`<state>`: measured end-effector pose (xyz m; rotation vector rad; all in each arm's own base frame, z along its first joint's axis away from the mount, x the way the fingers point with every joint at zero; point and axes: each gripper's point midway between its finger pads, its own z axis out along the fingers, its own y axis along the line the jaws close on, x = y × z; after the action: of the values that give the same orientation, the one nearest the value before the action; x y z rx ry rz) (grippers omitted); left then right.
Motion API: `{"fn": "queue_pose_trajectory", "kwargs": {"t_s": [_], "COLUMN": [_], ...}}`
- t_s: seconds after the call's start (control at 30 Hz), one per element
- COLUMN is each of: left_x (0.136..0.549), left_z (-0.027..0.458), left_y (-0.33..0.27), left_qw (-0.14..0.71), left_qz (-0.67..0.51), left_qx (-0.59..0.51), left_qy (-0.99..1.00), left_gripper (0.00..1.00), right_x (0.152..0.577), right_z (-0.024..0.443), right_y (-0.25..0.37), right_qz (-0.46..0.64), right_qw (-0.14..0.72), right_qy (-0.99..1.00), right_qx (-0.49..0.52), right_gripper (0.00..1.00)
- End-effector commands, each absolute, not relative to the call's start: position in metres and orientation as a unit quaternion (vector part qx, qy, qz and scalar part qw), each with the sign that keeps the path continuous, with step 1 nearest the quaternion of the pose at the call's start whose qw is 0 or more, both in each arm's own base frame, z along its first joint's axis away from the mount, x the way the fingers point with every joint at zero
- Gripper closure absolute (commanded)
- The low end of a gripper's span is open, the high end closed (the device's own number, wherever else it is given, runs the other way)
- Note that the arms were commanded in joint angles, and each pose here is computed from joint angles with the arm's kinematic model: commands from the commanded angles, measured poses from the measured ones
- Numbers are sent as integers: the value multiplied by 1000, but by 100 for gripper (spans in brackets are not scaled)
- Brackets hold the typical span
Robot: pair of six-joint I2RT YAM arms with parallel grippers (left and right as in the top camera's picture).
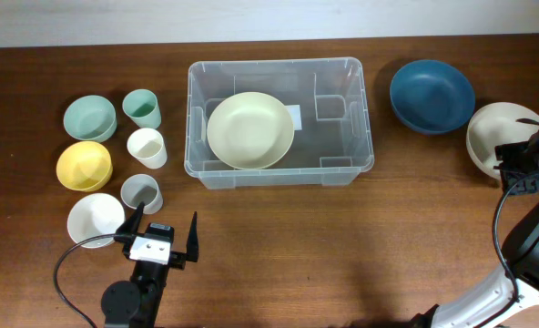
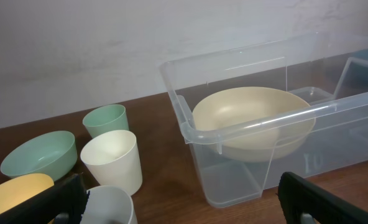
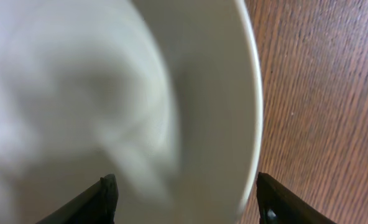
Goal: Pack container
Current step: 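Move the right gripper to the back cream bowl and grip its rim, then lift the cream bowl with the right gripper over the bin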
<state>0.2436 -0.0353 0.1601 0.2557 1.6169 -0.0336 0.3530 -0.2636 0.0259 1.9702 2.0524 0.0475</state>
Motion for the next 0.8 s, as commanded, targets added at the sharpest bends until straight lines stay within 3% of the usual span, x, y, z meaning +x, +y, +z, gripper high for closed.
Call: {"fn": "queue_pose_trajectory", "kwargs": {"t_s": [0.0,0.2,0.4,0.57,0.77], "left_x": [244,244,244,244,244], "left_z": [160,160,160,160,160], "left_y": [-33,-33,-33,-33,-33], "left_qw": [683,683,683,683,683], "left_qz": [-5,-5,-5,-5,-5], "left_qx": [115,115,116,116,115], "left_qy": [721,721,721,721,721], "left_gripper": [0,0,0,0,0], "right_x": [345,341,336,330,328], "right_z": [9,0,0,0,0], "right_y": [-266,-269,-277,-284,-286], "right_qz": [-1,-2,-2,-2,10], "right_qw": [130,121,123,123,122], "right_qy": [709,704,696,688,687], "right_qx": [693,700,707,715,717], "right_gripper": [33,34,42,59,88]}}
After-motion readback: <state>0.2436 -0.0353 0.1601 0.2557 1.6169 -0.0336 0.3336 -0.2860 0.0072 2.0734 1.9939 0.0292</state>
